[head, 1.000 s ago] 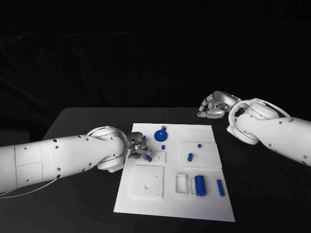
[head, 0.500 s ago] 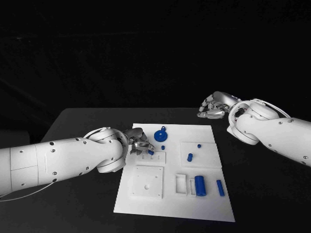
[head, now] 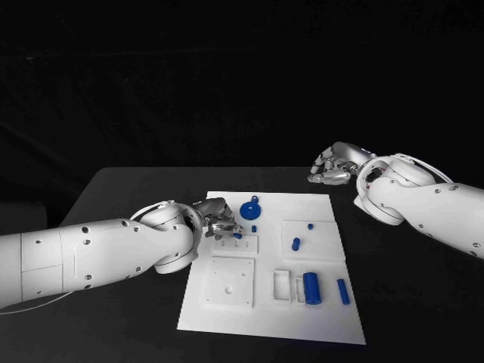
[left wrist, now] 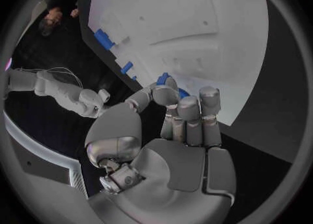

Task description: Assemble the parts on the task board

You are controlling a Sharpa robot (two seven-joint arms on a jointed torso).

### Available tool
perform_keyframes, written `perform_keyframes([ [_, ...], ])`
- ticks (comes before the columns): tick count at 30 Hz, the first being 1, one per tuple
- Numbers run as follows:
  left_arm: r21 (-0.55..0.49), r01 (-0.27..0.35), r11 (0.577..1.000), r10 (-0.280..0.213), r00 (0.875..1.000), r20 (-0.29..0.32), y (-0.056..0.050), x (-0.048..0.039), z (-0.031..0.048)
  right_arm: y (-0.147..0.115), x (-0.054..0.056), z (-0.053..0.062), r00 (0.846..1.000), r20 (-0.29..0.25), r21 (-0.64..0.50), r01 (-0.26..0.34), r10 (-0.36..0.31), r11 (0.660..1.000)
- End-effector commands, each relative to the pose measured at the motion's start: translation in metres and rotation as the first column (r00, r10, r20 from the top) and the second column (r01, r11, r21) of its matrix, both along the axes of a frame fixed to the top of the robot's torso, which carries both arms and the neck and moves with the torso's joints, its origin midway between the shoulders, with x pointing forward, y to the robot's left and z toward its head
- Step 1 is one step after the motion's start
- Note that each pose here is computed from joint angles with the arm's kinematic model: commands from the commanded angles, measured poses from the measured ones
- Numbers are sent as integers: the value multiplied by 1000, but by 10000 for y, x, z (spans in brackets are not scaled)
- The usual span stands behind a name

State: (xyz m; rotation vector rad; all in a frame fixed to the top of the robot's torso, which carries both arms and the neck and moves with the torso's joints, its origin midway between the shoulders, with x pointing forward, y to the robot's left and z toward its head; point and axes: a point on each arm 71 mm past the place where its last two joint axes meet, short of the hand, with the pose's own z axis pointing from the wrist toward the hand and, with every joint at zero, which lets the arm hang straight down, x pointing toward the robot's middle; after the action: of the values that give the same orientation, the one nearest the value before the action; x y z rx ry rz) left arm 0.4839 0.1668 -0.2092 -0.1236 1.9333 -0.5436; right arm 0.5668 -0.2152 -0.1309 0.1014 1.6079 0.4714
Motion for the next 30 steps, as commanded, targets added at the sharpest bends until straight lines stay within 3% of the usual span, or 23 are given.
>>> perform_keyframes([
  [1,13,28,1000,-29,997,68,-28,-11,4,2,-2,-8,1000,-8,-4,-8,8,1000],
  [9,34,47,998,-50,993,107,-48,-55,-84,-4,-5,-9,1000,-9,-5,-8,8,1000],
  [30,49,43,998,-46,996,71,-17,-67,-177,-7,-6,-17,1000,-13,-6,-8,8,1000],
])
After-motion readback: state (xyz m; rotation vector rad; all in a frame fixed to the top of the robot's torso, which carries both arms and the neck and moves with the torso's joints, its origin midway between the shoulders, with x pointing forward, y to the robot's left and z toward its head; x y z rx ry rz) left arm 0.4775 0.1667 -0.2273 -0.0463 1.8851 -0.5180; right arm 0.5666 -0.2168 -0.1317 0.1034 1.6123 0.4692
